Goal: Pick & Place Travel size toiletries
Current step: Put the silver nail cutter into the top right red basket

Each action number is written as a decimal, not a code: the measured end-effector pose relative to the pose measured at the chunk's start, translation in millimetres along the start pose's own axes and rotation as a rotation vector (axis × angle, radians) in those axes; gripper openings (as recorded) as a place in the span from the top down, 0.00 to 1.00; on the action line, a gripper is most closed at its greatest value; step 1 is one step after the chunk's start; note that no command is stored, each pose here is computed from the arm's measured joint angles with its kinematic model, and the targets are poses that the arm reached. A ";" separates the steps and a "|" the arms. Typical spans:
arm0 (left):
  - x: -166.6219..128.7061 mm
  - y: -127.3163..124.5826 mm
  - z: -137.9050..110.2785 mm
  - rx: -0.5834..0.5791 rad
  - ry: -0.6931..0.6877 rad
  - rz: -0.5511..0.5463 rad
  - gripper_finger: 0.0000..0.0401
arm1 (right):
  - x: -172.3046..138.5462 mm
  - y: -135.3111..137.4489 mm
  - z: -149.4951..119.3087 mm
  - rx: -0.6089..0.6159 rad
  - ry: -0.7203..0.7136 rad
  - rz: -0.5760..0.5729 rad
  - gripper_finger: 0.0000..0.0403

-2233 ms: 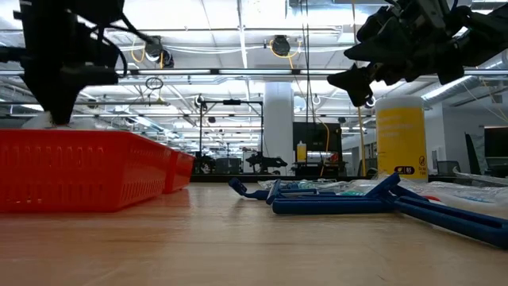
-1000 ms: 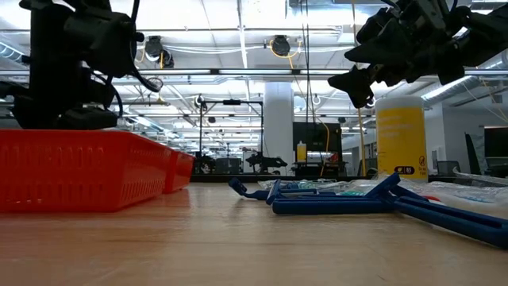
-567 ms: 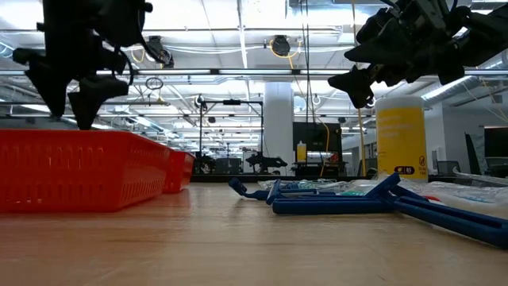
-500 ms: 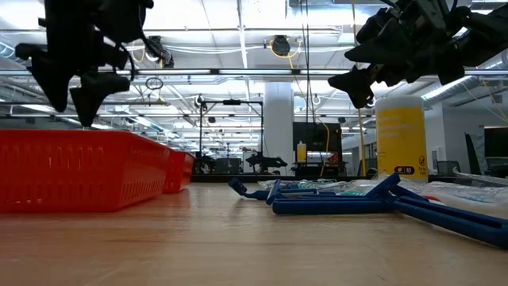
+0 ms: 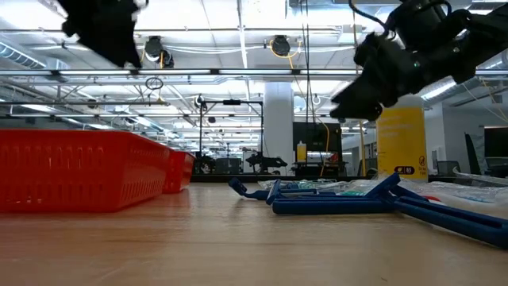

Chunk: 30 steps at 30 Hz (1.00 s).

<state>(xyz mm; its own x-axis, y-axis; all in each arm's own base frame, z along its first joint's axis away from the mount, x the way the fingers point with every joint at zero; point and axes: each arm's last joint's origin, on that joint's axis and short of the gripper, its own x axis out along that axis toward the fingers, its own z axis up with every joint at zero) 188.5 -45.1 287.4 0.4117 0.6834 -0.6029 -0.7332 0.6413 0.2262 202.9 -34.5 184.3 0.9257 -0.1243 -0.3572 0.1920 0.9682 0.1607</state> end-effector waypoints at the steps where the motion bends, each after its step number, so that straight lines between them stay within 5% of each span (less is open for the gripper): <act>1: -3.7 2.1 2.5 0.001 -0.047 -0.036 0.26 | 1.1 -0.5 -1.8 -0.018 0.015 -0.059 0.35; 7: -15.6 17.5 10.4 0.051 -0.241 -0.288 0.26 | 15.5 -11.4 4.3 0.079 0.149 -0.345 0.35; 13: -5.5 24.3 4.2 0.165 -0.392 -0.602 0.26 | 52.8 -22.8 3.4 0.132 0.332 -0.430 0.35; 21: 17.7 47.4 1.5 0.124 -0.419 -0.489 0.26 | 90.1 -50.0 -7.6 0.196 0.505 -0.558 0.35; 30: 31.8 57.5 6.7 0.074 -0.388 -0.417 0.26 | 99.1 -58.1 -18.3 0.269 0.610 -0.541 0.35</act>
<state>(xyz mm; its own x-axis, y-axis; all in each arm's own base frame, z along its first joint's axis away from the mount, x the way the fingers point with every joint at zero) 163.0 15.8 286.4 0.8369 0.4361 -0.3308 -0.4318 0.8974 0.0907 277.5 -99.1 122.7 0.3626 -0.3408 -0.8674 0.6986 0.7155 0.0109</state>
